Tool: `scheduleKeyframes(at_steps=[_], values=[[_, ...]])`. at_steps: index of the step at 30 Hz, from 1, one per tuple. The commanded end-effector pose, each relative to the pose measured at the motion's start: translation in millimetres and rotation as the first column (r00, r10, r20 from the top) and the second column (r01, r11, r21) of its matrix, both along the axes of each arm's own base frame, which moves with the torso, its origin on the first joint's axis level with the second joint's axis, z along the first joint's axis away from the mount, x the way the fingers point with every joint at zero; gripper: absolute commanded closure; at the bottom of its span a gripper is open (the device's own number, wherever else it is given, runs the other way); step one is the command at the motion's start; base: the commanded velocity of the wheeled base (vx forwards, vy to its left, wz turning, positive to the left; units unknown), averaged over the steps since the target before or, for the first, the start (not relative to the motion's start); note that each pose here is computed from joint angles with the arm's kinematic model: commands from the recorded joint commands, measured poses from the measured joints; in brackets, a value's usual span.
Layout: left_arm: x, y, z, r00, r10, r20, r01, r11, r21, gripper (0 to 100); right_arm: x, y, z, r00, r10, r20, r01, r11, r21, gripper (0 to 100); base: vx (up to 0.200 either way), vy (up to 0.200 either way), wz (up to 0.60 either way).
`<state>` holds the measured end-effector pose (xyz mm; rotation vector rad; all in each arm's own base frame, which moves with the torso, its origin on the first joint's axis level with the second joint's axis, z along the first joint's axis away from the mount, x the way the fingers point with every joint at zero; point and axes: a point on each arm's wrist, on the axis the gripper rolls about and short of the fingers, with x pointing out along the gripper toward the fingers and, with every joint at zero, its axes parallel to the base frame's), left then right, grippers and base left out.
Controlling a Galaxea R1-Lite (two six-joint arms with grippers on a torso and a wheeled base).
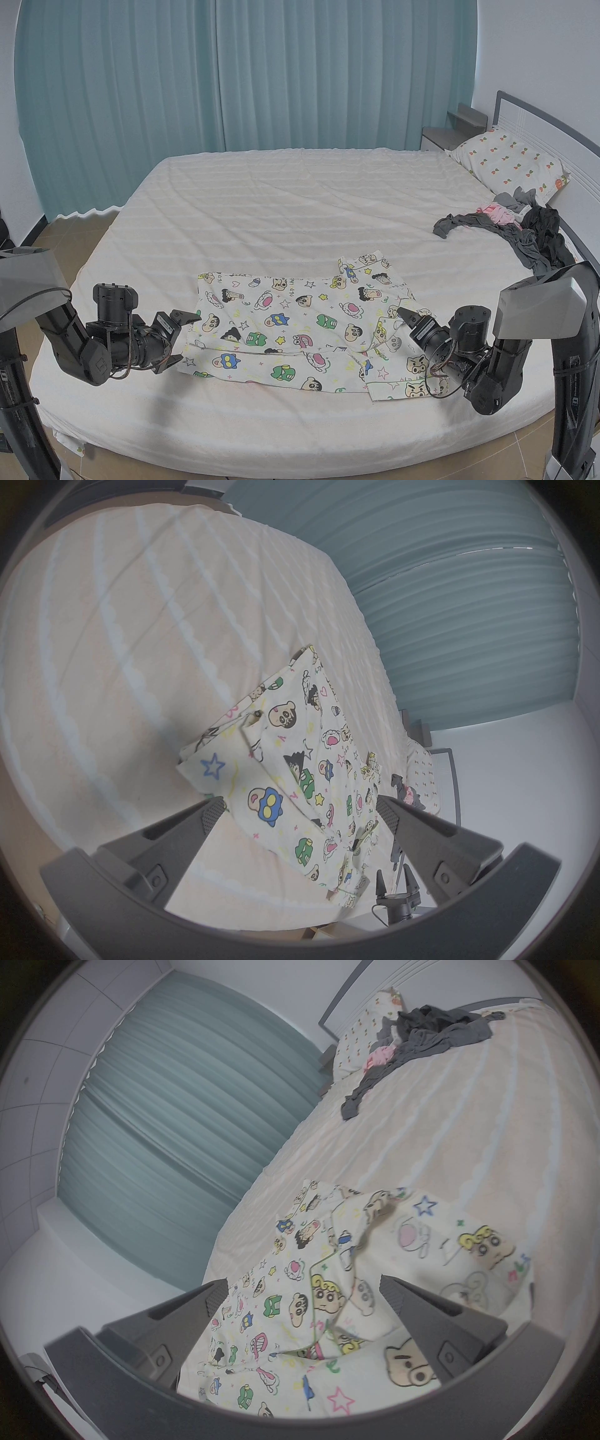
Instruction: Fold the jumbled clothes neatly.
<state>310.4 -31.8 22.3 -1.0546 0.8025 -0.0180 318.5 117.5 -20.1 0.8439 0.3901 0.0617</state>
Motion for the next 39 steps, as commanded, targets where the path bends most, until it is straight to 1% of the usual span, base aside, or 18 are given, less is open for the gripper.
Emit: scheduleKeyframes(at_steps=[1,3,4,7,8,10,11,12,13,16,21,22,23,24,28,31,35,39], values=[[-15.3,-11.4,-10.4,0.994,-0.106,-0.016,0.107,0.991,0.078,0,-1.5,2.6,-1.3,1.000,0.012,0.002,-0.012,1.000,-0.005,0,0.000,0.000,0.00],[-15.7,-18.5,-12.7,0.991,-0.135,-0.014,0.135,0.986,0.102,0,-1.4,3.2,-1.2,1.000,0.014,0.004,-0.014,1.000,-0.005,0,0.000,0.000,0.00],[-14.4,-25.8,-18.3,0.988,-0.150,-0.024,0.152,0.982,0.115,0,-1.4,3.2,-1.2,1.000,0.014,0.004,-0.014,1.000,-0.005,0,0.000,0.000,0.00],[-12.6,-27.2,-19.6,0.989,-0.146,-0.024,0.148,0.981,0.124,0,-1.7,3.1,-1.3,1.000,0.014,0.002,-0.014,1.000,-0.005,0,0.000,0.000,0.00],[3.1,-39.3,-29.9,0.994,-0.106,-0.016,0.107,0.976,0.190,0,-2.6,4.4,-1.5,1.000,0.018,0.001,-0.018,1.000,-0.006,0,0.000,0.000,0.00],[11.9,-47.4,-37.6,0.997,-0.081,-0.009,0.081,0.968,0.238,0,-2.7,3.8,-1.7,1.000,0.015,0.000,-0.015,1.000,-0.007,0,0.000,0.000,0.00],[12.8,-48.4,-38.5,0.997,-0.078,-0.007,0.077,0.966,0.247,0,-2.7,3.8,-1.7,1.000,0.015,0.000,-0.015,1.000,-0.007,0,0.000,0.000,0.00],[19.7,-52.3,-44.2,0.997,-0.078,0.006,0.073,0.952,0.298,0,-3.3,3.5,-2.0,1.000,0.015,-0.004,-0.015,1.000,-0.007,0,0.000,0.000,0.00],[25.0,-55.0,-47.6,0.996,-0.087,0.015,0.077,0.943,0.323,0,-4.3,3.2,-2.0,1.000,0.015,-0.006,-0.016,1.000,-0.009,0,0.000,0.000,0.00],[35.4,-60.9,-52.0,0.995,-0.096,0.023,0.081,0.929,0.361,0,-4.9,2.3,-1.0,1.000,0.013,-0.006,-0.014,1.000,-0.008,0,0.000,0.000,0.00],[47.6,-66.7,-51.5,0.996,-0.094,-0.009,0.090,0.920,0.382,0,-4.6,1.4,-1.0,1.000,0.010,-0.006,-0.010,1.000,-0.008,0,0.000,0.000,0.00],[51.7,-68.2,-51.4,0.994,-0.102,-0.024,0.103,0.909,0.404,0,-4.4,0.9,-0.5,1.000,0.009,-0.005,-0.009,1.000,-0.007,0,0.000,0.000,0.00],[51.6,-68.1,-51.6,0.994,-0.103,-0.027,0.105,0.906,0.410,0,-4.4,0.9,-0.5,1.000,0.009,-0.005,-0.009,1.000,-0.007,0,0.000,0.000,0.00],[51.3,-67.7,-52.5,0.993,-0.106,-0.044,0.114,0.896,0.429,0,-4.4,0.9,-0.5,1.000,0.007,-0.005,-0.007,1.000,-0.008,0,0.000,0.000,0.00],[48.4,-69.3,-53.3,0.991,-0.112,-0.078,0.135,0.889,0.438,0,-4.3,0.4,-2.0,1.000,0.006,-0.009,-0.006,1.000,-0.009,0,0.000,0.000,0.00],[54.4,-70.9,-51.3,0.992,-0.110,-0.056,0.124,0.890,0.439,0,-4.4,0.8,-2.0,1.000,0.007,-0.009,-0.007,1.000,-0.009,0,0.000,0.000,0.00],[68.6,-70.7,-52.8,0.996,-0.087,-0.027,0.090,0.890,0.446,0,-5.1,0.6,-2.4,1.000,0.007,-0.012,-0.008,1.000,-0.010,0,0.000,0.000,0.00],[91.7,-66.4,-54.3,0.999,-0.031,0.025,0.017,0.895,0.446,0,-5.8,0.3,-3.8,1.000,0.006,-0.018,-0.006,1.000,-0.013,0,0.000,0.000,0.00]])
